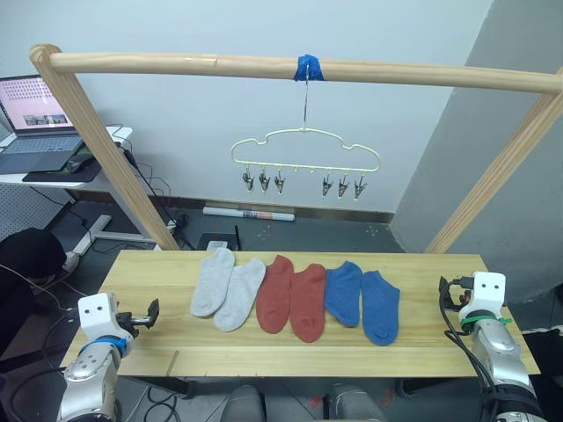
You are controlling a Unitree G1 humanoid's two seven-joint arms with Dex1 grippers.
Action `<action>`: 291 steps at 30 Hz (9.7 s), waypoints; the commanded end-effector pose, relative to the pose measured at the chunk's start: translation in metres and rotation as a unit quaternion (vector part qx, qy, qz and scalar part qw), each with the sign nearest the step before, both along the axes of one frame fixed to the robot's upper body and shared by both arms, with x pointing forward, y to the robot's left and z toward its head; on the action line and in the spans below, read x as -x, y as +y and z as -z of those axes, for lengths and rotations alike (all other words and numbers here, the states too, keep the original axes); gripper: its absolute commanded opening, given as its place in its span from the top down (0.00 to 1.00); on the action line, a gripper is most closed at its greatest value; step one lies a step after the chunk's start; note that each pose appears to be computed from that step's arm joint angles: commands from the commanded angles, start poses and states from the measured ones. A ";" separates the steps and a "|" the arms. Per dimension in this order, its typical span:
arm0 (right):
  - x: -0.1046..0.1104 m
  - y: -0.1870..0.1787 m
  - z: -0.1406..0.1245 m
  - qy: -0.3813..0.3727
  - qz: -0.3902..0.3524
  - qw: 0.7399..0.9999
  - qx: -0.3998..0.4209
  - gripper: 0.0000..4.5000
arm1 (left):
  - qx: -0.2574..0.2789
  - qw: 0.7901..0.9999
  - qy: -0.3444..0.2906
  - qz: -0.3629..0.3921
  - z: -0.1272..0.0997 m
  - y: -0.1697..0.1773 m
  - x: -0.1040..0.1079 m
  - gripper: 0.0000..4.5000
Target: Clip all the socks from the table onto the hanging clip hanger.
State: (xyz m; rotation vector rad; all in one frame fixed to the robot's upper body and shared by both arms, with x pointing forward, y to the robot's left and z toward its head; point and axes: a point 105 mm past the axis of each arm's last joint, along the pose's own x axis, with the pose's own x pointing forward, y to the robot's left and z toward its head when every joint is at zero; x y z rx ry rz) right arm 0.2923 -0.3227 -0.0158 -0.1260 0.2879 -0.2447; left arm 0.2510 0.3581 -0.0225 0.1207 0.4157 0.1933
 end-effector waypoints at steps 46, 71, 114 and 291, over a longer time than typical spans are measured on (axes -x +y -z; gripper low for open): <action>-0.023 0.292 -0.211 -0.175 -0.610 0.764 -0.116 0.00 | 0.048 0.915 -0.273 0.295 -0.177 -0.175 -0.154 0.39; -0.023 0.300 -0.226 -0.198 -0.605 0.762 -0.117 0.00 | 0.047 0.909 -0.297 0.290 -0.180 -0.191 -0.179 0.39; -0.025 0.297 -0.224 -0.194 -0.599 0.768 -0.118 0.00 | 0.045 0.897 -0.314 0.307 -0.194 -0.199 -0.187 1.00; -0.011 0.251 -0.224 -0.227 -0.539 0.808 -0.071 0.00 | 0.115 0.885 -0.295 0.341 -0.170 -0.245 -0.157 0.53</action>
